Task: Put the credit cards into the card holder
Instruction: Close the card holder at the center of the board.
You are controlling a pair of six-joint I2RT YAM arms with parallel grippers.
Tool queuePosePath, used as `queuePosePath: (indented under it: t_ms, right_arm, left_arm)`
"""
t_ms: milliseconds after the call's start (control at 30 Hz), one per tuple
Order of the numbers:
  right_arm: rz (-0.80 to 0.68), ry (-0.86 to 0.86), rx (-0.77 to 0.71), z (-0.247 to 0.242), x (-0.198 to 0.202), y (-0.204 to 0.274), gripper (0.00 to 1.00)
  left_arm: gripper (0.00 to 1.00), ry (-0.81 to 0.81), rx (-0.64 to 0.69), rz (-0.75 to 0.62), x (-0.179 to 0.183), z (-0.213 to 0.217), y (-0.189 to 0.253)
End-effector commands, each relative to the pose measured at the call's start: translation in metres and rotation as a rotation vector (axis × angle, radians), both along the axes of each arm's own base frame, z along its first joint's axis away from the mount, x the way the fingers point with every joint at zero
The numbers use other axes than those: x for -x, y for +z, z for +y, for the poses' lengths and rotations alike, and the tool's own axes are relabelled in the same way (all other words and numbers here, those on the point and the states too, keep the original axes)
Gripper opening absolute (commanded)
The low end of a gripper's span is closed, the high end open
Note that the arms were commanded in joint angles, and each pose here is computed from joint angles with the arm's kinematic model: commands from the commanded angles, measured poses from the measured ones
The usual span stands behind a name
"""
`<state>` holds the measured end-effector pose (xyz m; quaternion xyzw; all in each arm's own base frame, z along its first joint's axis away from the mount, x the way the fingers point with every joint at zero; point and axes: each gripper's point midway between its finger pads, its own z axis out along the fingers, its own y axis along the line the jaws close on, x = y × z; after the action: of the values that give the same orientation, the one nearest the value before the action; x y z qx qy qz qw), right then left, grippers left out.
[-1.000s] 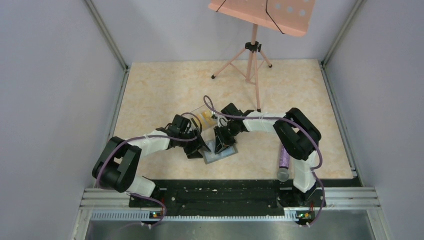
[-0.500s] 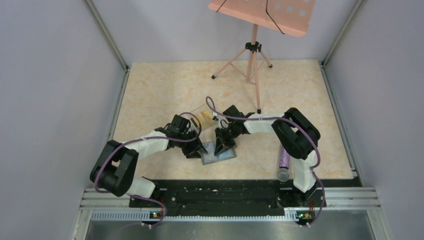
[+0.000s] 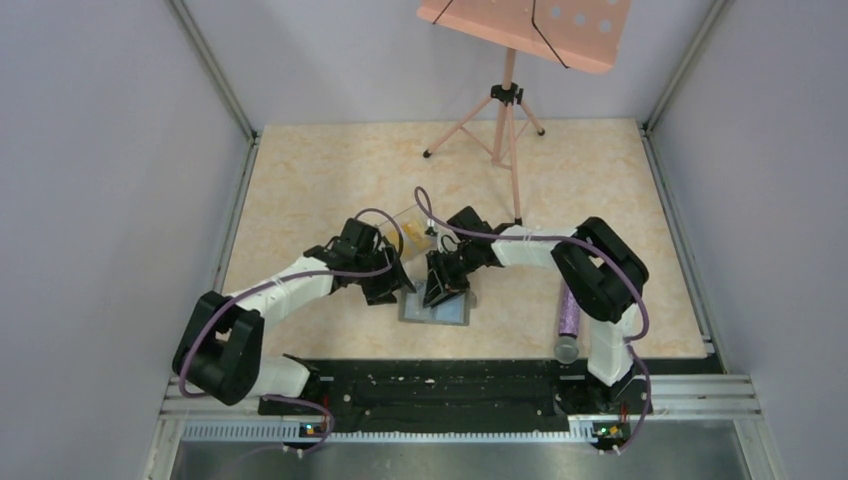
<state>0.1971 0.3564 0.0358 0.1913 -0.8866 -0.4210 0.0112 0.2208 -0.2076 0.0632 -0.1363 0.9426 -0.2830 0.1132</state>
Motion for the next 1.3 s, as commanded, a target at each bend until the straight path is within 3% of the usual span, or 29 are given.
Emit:
queuePosePath:
  t_ms: [0, 233, 367, 500, 800, 1067, 1267]
  right_arm:
    - [-0.128, 0.017, -0.045, 0.007, -0.013, 0.039, 0.35]
    - [-0.202, 0.009, 0.132, -0.025, -0.016, 0.022, 0.32]
    - [-0.229, 0.004, 0.243, -0.051, -0.016, -0.001, 0.24]
    - [-0.193, 0.039, 0.280, -0.062, -0.006, -0.025, 0.09]
    - [-0.164, 0.049, 0.269, -0.056, -0.007, -0.036, 0.03]
    - [-0.157, 0.030, 0.201, -0.046, -0.013, -0.018, 0.06]
    - [-0.179, 0.007, 0.140, -0.041, -0.020, 0.005, 0.11]
  left_arm:
    - [0.62, -0.004, -0.013, 0.027, 0.003, 0.005, -0.023]
    - [0.62, -0.053, 0.054, 0.047, 0.002, -0.008, -0.042]
    - [0.61, -0.071, 0.096, 0.046, -0.003, -0.015, -0.044]
    - [0.58, -0.106, 0.176, -0.005, -0.010, -0.028, -0.026]
    - [0.52, -0.230, 0.366, -0.103, -0.005, -0.052, 0.034]
    - [0.45, -0.245, 0.189, -0.022, -0.007, -0.048, 0.010]
    - [0.14, -0.251, 0.056, 0.026, -0.009, -0.040, -0.001]
